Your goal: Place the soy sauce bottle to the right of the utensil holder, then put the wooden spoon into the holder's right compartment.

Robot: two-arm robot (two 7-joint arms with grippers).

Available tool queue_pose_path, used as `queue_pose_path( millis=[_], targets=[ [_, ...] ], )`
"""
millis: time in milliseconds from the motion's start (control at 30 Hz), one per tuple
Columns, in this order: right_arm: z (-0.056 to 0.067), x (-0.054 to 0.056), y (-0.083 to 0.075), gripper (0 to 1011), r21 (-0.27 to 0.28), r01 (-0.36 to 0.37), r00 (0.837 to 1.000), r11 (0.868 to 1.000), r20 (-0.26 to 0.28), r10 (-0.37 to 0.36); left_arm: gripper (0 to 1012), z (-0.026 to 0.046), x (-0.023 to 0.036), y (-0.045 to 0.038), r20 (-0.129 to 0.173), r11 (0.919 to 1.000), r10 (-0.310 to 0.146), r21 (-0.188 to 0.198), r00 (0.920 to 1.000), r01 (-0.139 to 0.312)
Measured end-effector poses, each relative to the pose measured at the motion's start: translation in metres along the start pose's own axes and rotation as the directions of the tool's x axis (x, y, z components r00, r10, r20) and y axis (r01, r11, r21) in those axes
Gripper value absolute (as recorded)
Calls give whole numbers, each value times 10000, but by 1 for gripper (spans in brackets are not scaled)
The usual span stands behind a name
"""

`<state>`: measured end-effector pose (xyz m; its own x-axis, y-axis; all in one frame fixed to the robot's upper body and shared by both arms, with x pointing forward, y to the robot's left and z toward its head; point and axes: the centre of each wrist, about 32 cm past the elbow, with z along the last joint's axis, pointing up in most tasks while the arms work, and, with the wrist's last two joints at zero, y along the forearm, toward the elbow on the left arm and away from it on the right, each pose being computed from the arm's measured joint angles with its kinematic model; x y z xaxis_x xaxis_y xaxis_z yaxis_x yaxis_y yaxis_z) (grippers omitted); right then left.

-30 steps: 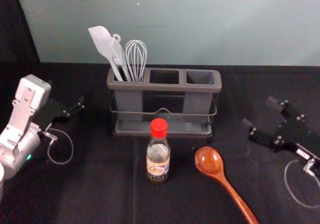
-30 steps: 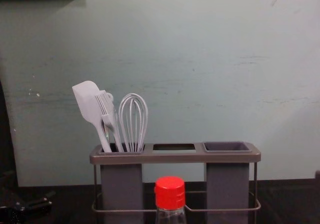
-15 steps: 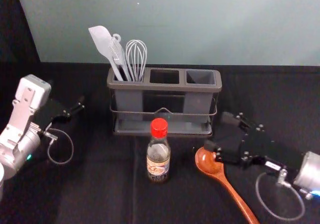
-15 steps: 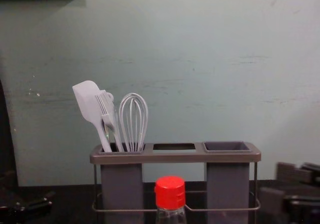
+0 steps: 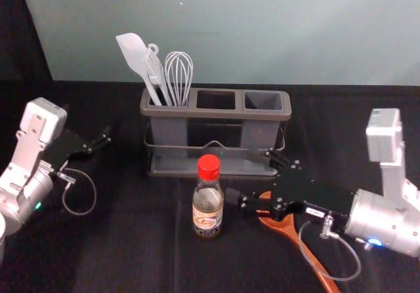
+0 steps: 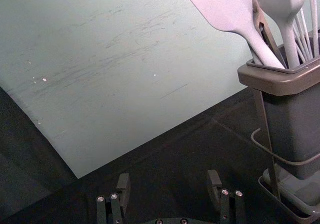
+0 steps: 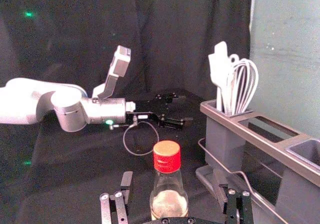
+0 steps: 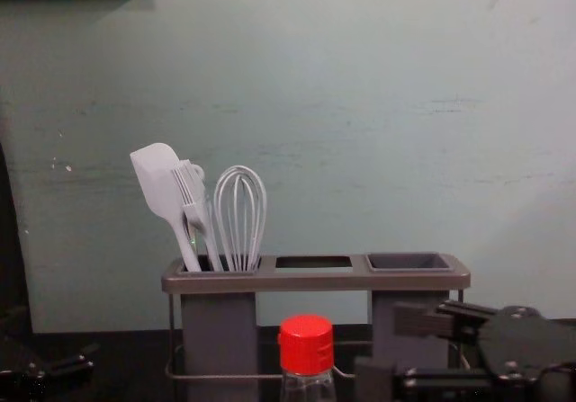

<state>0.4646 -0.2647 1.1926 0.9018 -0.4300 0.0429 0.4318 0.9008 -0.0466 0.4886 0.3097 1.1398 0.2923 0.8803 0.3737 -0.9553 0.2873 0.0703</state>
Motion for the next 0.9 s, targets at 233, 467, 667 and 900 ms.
queue_pose_path(
  millis=[233,467,667,900],
  targets=[
    [30,26,165,1004,-253,-214,9998,9995,1,214,1005,0,0,0,0,10000,0,0,10000,0],
    [62,51,342,1004,-402,-431,9991,9983,-40,430,1005,0,0,0,0,10000,0,0,10000,0],
    [84,59,469,1004,-424,-581,9983,9974,-23,581,1005,0,0,0,0,10000,0,0,10000,0],
    [93,61,566,1004,-552,-534,9986,9970,33,537,1005,0,0,0,0,10000,0,-1,10000,0]
  ],
)
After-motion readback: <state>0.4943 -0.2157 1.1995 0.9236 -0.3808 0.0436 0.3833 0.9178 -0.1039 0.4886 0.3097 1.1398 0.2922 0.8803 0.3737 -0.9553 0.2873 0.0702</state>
